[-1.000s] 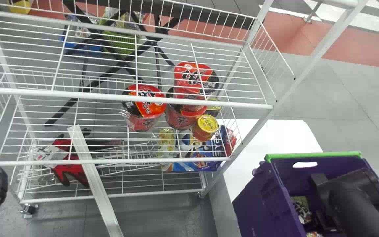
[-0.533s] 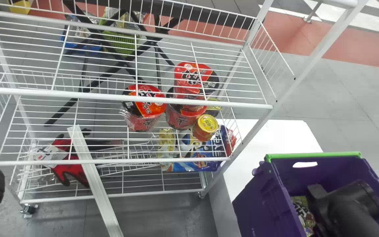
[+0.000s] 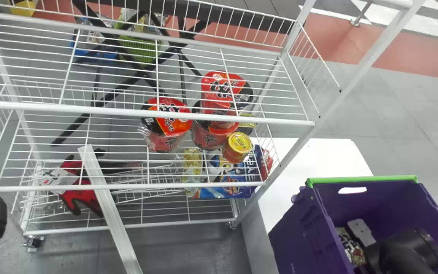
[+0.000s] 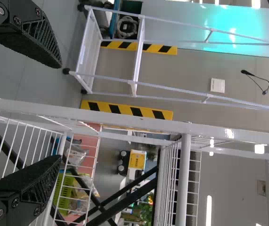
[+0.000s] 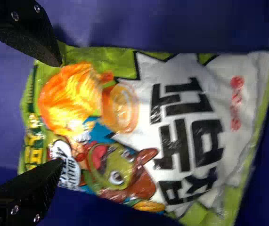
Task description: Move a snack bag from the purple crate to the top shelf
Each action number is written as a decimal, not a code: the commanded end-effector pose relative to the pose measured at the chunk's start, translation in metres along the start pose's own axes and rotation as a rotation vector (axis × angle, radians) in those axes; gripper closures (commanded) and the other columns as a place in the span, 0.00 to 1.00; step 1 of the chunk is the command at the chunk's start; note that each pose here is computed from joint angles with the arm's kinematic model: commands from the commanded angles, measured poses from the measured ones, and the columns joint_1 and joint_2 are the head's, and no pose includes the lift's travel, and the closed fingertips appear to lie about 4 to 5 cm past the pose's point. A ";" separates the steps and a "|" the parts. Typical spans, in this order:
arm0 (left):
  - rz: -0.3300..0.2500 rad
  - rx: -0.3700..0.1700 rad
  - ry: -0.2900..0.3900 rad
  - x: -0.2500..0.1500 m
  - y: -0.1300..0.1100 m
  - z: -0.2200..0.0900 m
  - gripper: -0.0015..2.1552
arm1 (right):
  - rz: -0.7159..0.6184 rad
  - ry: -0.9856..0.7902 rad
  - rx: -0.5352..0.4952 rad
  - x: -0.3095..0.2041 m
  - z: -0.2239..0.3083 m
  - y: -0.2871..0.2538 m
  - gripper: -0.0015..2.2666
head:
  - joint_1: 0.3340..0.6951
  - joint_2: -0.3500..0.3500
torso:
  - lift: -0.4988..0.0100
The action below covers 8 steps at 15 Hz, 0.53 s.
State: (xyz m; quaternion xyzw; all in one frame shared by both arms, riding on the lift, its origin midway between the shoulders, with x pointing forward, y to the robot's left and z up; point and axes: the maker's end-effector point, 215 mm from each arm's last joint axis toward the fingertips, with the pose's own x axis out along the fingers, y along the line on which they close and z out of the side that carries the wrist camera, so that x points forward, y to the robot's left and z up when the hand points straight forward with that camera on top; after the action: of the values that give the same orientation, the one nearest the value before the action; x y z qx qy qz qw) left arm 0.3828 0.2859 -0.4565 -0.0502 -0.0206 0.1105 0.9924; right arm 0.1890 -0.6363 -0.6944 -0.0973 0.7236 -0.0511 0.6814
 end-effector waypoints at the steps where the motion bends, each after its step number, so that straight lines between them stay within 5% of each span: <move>1: 0.002 -0.002 -0.009 0.001 0.001 0.002 0.07 | 0.004 -0.011 -0.007 0.003 -0.001 0.004 0.04 | 1.00 0.00 | 0.09; 8: 0.008 -0.005 -0.016 0.004 0.004 0.001 0.07 | -0.007 -0.041 0.009 0.007 0.002 0.003 0.14 | 1.00 0.00 | 0.09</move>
State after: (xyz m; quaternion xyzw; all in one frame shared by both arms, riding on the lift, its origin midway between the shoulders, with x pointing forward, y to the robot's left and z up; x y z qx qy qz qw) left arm 0.3849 0.2904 -0.4561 -0.0518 -0.0282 0.1144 0.9917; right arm 0.1898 -0.6365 -0.7003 -0.1032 0.7114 -0.0528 0.6931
